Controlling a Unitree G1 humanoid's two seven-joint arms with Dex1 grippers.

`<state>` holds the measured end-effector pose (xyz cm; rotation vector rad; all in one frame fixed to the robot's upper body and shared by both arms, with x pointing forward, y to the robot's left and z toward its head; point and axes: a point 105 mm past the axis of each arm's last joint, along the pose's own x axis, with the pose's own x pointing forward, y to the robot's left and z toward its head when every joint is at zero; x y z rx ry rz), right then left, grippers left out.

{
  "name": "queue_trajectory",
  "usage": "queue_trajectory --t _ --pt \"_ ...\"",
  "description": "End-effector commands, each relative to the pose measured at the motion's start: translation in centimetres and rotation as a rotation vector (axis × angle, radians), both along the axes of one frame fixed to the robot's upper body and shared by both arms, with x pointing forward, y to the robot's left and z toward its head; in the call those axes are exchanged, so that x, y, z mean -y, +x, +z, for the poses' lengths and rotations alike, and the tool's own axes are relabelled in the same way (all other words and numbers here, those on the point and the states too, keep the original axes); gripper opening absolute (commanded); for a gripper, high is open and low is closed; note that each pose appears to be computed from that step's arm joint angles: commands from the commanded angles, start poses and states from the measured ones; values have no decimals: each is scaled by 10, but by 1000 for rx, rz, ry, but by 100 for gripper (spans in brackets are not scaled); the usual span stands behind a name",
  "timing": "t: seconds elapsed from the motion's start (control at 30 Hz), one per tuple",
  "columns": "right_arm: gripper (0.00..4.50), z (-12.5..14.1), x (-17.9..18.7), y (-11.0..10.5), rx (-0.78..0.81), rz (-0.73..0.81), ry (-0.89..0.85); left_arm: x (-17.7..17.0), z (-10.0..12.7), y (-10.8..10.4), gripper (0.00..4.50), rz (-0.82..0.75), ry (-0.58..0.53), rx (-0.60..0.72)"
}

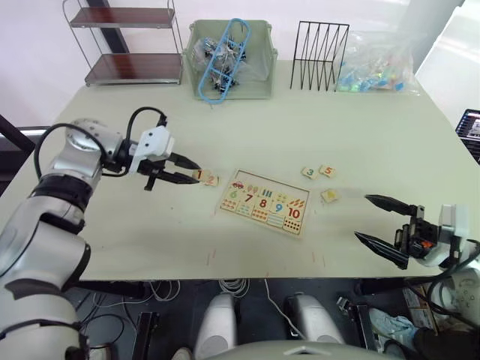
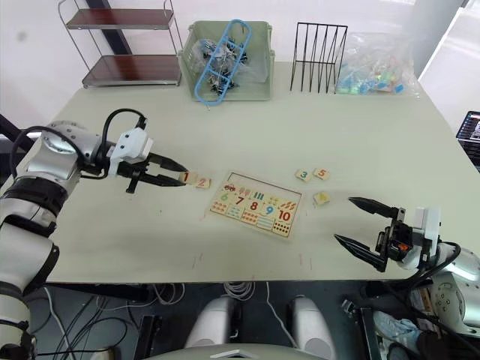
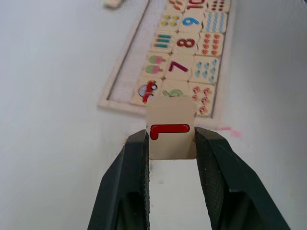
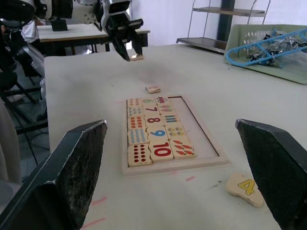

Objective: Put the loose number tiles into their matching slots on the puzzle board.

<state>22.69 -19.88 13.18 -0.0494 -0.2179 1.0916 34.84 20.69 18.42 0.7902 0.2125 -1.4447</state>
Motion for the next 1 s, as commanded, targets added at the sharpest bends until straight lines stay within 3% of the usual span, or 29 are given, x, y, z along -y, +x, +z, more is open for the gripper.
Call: queue_trajectory --t 0.03,0.5,0.63,1.0 --pt "450 8 -4 -3 58 -13 0 7 11 5 88 -13 18 -1" --pt "450 8 -2 -17 80 -127 30 64 5 32 88 -132 195 51" --pt "450 8 -3 -23 85 -156 31 75 -1 39 88 -128 281 84" --pt "450 11 -10 -33 92 -205 32 97 -12 56 88 -68 372 157"
